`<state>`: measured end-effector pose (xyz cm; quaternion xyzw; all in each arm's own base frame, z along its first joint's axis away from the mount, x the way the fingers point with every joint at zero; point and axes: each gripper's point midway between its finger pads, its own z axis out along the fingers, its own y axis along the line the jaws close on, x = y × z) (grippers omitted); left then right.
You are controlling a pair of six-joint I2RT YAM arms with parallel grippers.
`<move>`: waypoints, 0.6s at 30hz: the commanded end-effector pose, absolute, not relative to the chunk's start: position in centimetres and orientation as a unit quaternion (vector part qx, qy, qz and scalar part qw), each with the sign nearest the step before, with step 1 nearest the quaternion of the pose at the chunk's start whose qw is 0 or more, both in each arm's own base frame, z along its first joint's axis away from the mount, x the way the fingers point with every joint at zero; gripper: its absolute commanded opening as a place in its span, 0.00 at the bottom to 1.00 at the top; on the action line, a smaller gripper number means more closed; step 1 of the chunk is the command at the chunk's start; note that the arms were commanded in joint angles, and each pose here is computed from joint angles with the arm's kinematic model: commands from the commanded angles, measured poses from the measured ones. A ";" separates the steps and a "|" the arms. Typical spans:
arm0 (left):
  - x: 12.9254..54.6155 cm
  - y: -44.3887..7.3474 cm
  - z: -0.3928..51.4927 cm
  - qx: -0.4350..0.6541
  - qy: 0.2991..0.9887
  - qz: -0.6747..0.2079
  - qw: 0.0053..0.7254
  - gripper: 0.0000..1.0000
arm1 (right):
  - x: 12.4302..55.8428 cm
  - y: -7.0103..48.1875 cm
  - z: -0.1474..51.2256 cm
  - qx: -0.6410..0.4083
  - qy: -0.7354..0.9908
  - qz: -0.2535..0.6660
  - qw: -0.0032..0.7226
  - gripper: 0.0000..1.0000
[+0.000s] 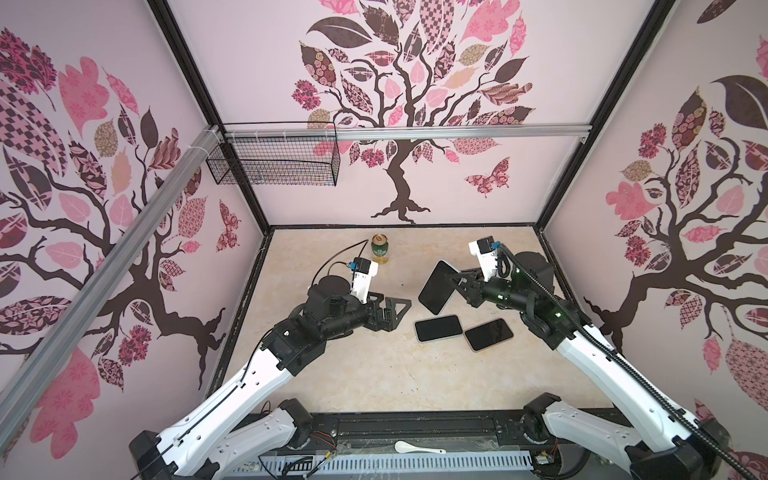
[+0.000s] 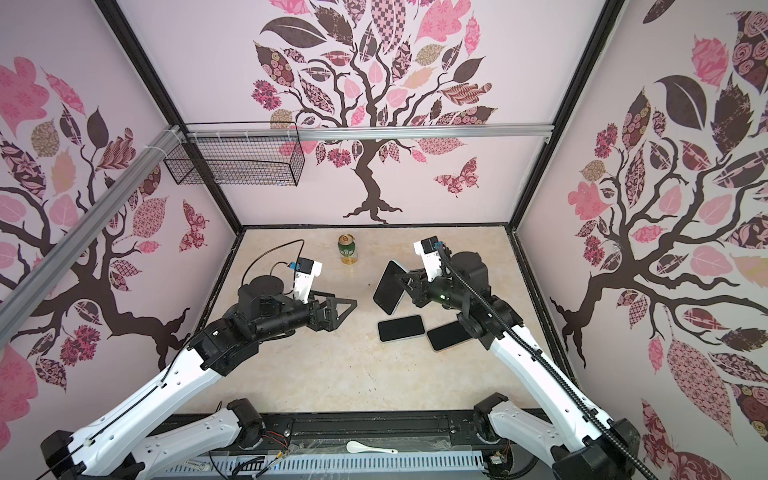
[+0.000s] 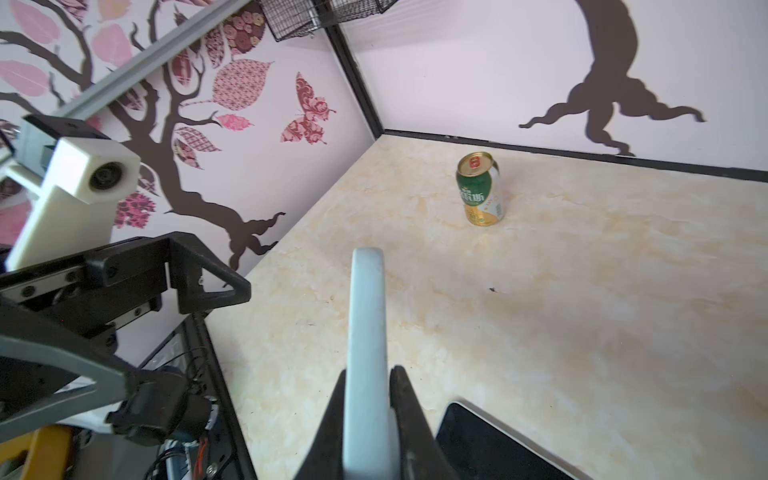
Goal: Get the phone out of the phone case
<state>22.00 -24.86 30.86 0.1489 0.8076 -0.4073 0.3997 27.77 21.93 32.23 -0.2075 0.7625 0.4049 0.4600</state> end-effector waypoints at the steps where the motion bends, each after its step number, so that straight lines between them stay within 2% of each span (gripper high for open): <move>1: 20.7 -25.2 32.2 0.182 0.778 -0.440 0.410 0.98 | 25.1 23.3 36.7 -0.280 0.683 0.507 0.444 0.00; 7: 19.7 -25.5 33.2 0.214 0.759 -0.454 0.414 0.98 | 23.5 23.7 38.9 -0.308 0.626 0.556 0.452 0.00; 13: 18.5 -26.1 34.2 0.256 0.741 -0.469 0.407 0.98 | 20.4 24.1 40.4 -0.370 0.567 0.605 0.420 0.00; 18: 17.2 -26.8 34.4 0.289 0.724 -0.490 0.389 0.88 | 18.9 24.0 41.4 -0.397 0.546 0.612 0.412 0.00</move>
